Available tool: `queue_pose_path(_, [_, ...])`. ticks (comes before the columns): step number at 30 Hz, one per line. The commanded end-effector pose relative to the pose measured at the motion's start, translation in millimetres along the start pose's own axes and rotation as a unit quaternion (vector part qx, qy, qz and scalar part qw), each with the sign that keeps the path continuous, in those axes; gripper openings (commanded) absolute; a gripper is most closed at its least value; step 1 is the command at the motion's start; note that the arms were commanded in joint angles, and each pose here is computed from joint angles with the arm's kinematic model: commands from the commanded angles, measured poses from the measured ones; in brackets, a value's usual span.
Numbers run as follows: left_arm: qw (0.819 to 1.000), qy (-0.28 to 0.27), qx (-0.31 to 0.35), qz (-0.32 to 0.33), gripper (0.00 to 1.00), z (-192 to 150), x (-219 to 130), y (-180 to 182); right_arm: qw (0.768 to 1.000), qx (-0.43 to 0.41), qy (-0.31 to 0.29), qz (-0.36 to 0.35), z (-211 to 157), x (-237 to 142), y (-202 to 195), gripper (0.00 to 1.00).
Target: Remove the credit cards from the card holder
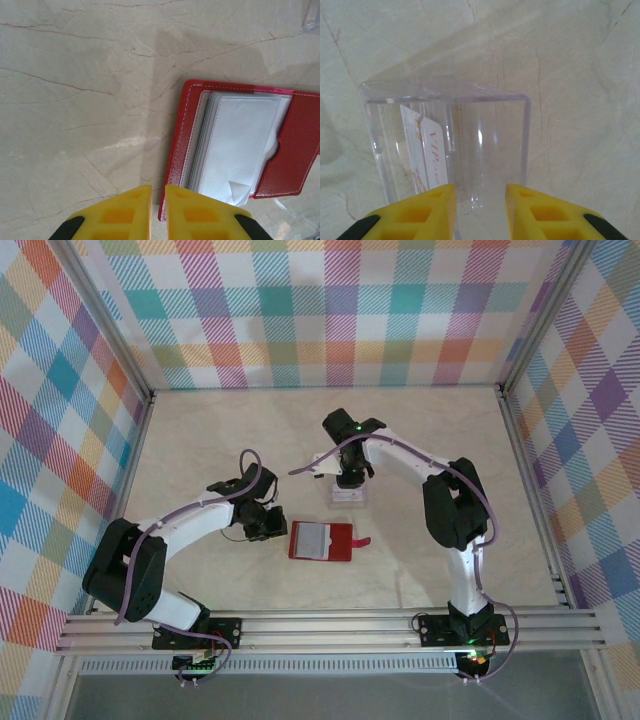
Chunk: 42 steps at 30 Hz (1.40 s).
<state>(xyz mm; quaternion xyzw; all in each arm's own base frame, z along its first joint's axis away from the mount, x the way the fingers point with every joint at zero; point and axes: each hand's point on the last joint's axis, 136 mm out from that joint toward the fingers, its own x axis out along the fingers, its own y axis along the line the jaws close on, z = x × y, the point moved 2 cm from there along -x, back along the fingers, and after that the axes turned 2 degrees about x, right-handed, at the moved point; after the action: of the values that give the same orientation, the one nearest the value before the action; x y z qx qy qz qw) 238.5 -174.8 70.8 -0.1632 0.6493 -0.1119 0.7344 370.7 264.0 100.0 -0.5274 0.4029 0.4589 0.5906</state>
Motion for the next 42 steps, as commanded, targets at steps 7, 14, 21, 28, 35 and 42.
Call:
queue_pose_path(7, [1.000, 0.010, -0.006, -0.014, 0.16, -0.5, 5.0, -1.3, 0.999, 0.014, -0.020, -0.029, 6.8, -7.1, -12.8, 0.36])
queue_pose_path(14, [0.999, 0.025, -0.013, -0.029, 0.15, -2.6, 17.9, -4.3, 0.990, 0.109, -0.067, -0.064, 15.6, -48.9, -22.7, 0.41])
queue_pose_path(21, [0.999, 0.042, -0.014, -0.032, 0.14, -5.9, 28.2, -3.6, 0.934, 0.318, -0.159, -0.035, 30.3, -78.1, 4.0, 0.43])
queue_pose_path(28, [0.998, 0.054, -0.008, -0.035, 0.14, -11.6, 34.2, -5.6, 0.808, 0.557, -0.175, 0.079, 36.9, -71.7, 51.4, 0.38])
queue_pose_path(35, [0.999, 0.038, -0.003, -0.028, 0.14, -12.0, 26.6, -3.0, 0.761, 0.631, -0.097, 0.119, 13.5, -25.6, 89.9, 0.37])
queue_pose_path(42, [0.999, 0.034, -0.005, -0.028, 0.14, -13.2, 24.9, -1.6, 0.765, 0.633, -0.069, 0.090, 7.4, 5.8, 82.4, 0.37])
